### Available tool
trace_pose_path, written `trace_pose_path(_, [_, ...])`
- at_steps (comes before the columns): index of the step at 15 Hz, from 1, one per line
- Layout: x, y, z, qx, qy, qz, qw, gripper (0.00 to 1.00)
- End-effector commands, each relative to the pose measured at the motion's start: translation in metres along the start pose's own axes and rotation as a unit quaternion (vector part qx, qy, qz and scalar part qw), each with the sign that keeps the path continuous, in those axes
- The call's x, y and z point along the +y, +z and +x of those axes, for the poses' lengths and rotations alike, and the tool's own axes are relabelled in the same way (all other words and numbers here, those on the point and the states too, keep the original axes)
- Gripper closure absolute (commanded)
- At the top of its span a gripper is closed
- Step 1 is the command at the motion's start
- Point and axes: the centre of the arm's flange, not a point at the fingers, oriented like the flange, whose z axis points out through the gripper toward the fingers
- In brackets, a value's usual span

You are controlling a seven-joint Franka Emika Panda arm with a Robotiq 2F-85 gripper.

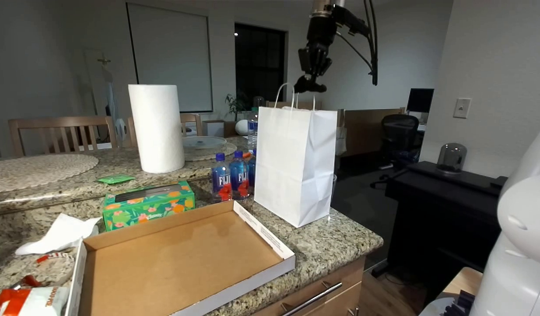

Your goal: Pick up the socks and put them in the paper bag

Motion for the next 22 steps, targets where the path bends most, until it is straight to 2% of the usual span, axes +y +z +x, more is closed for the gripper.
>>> trace_pose_path(1, [-0.006,0.014,0.022,0.005,0.017,-0.009,0.9998,0.93])
trace_pose_path(5, [-0.013,0.023,0.036,0.008,0.024,-0.02,0.9995,0.93])
trace_pose_path(6, [-0.013,0.024,0.038,0.009,0.026,-0.02,0.9994,0.67])
trace_pose_path(7, [-0.014,0.023,0.038,0.012,0.028,-0.019,0.9994,0.66])
trace_pose_path(10, [-0.013,0.011,0.039,0.029,0.038,-0.019,0.9987,0.47])
trace_pose_path(13, [-0.015,-0.017,0.037,0.054,0.044,-0.015,0.9975,0.29])
trace_pose_path(17, [-0.049,-0.061,0.034,0.1,0.015,-0.026,0.9945,0.03])
trace_pose_path(20, [-0.095,-0.074,0.034,0.114,-0.027,-0.033,0.9925,0.0])
trace_pose_path(22, [-0.132,-0.07,0.035,0.108,-0.061,-0.03,0.9918,0.0])
